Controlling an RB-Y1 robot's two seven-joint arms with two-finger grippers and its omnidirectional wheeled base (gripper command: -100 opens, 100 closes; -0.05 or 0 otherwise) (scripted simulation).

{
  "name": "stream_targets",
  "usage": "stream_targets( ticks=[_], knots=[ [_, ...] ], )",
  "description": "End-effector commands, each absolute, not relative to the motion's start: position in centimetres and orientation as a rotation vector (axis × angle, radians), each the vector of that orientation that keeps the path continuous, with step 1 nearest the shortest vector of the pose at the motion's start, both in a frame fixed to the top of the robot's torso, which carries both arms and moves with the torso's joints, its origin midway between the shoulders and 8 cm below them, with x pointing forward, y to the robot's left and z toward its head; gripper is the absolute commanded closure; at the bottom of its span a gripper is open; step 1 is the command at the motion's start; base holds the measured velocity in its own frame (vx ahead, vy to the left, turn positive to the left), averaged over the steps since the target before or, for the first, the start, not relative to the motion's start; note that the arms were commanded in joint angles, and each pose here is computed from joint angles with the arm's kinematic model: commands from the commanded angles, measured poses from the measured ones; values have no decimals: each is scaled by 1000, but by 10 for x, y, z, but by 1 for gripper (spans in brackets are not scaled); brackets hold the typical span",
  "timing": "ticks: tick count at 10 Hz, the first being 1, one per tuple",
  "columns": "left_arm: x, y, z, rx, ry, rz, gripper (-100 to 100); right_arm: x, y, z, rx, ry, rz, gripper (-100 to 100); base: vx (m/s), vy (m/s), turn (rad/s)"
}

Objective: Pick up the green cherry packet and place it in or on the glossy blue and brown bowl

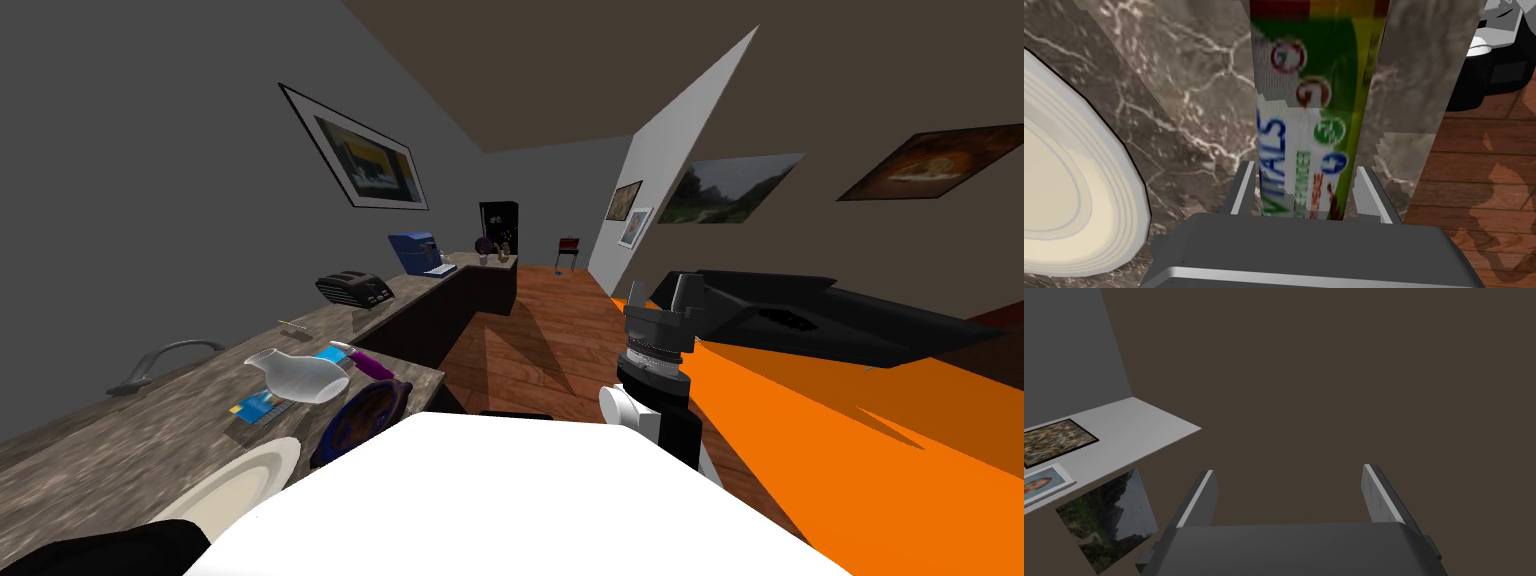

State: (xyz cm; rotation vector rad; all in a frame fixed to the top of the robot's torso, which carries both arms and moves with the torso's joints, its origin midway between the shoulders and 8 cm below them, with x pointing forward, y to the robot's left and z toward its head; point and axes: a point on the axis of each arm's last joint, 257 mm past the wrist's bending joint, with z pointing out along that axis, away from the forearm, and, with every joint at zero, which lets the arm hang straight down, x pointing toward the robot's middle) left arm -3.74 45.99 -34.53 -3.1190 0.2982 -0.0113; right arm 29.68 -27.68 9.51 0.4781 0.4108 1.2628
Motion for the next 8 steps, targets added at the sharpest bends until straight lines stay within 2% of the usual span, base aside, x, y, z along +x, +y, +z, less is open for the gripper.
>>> stream_targets(
  ticks=[1,4,5,6,8],
  knots=[
    [-34,458,-337,-3118,301,-12,100,297,-277,95,478,411,1263,0,-17,21,31],
    [-31,455,-330,-3117,308,-13,100,297,-277,95,478,411,1263,0,-13,16,16],
    [-31,455,-330,-3118,307,-13,0,297,-277,95,478,411,1263,0,0,0,0],
    [-22,466,-318,-3086,315,-35,100,297,-277,95,478,411,1263,0,-26,-46,8],
    [-15,477,-304,-3060,305,-51,100,297,-277,95,478,411,1263,0,-67,-79,5]
  ],
)
